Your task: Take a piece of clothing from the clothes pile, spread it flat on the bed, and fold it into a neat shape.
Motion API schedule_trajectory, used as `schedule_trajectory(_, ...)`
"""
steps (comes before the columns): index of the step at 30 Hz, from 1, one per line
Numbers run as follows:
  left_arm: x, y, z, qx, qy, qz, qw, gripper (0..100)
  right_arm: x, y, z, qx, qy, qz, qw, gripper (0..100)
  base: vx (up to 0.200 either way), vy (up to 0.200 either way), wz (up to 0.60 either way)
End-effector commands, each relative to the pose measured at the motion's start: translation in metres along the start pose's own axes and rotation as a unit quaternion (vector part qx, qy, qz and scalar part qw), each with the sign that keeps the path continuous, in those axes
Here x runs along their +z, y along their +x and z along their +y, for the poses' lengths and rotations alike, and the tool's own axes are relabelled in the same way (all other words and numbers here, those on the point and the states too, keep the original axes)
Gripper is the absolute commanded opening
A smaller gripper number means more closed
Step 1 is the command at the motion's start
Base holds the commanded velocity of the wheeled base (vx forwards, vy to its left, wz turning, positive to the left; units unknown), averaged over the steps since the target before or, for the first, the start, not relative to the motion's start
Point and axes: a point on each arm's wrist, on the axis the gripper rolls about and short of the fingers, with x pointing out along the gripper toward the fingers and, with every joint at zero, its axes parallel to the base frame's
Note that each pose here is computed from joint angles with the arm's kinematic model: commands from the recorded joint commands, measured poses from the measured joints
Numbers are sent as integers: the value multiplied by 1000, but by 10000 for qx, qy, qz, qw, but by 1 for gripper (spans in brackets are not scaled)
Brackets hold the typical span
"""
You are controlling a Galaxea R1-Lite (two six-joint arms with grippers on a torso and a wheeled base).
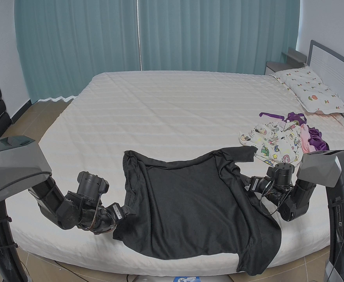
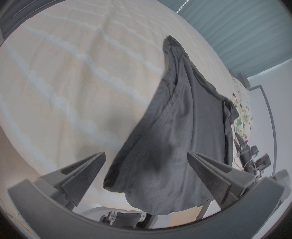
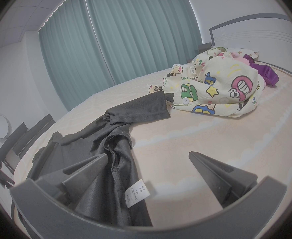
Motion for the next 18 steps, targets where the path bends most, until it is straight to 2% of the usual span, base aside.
schedule_trajectory(1,-9,3,6,171,235,147,9995,100,0,0,0,2,-1,-5,10000,100,0,0,0)
schedule_trajectory(2,-10,3,7,179,271,161,9993,100,0,0,0,2,-1,-5,10000,100,0,0,0)
schedule_trajectory(3,-11,2,9,233,404,192,9987,0,0,0,0,2,-1,-5,10000,100,0,0,0)
schedule_trajectory(8,-13,2,11,410,444,329,9976,0,0,0,0,2,-1,-5,10000,100,0,0,0)
schedule_trajectory(12,-16,-3,21,919,899,449,9907,0,3,0,-2,-18,10,-35,10000,100,0,0,0)
schedule_trajectory(16,-14,-7,26,1157,960,487,9874,0,3,0,-3,-39,18,-42,10000,100,0,0,0)
schedule_trajectory(18,-12,-13,32,1409,995,589,9833,0,3,0,-4,-46,20,-44,10000,100,0,0,0)
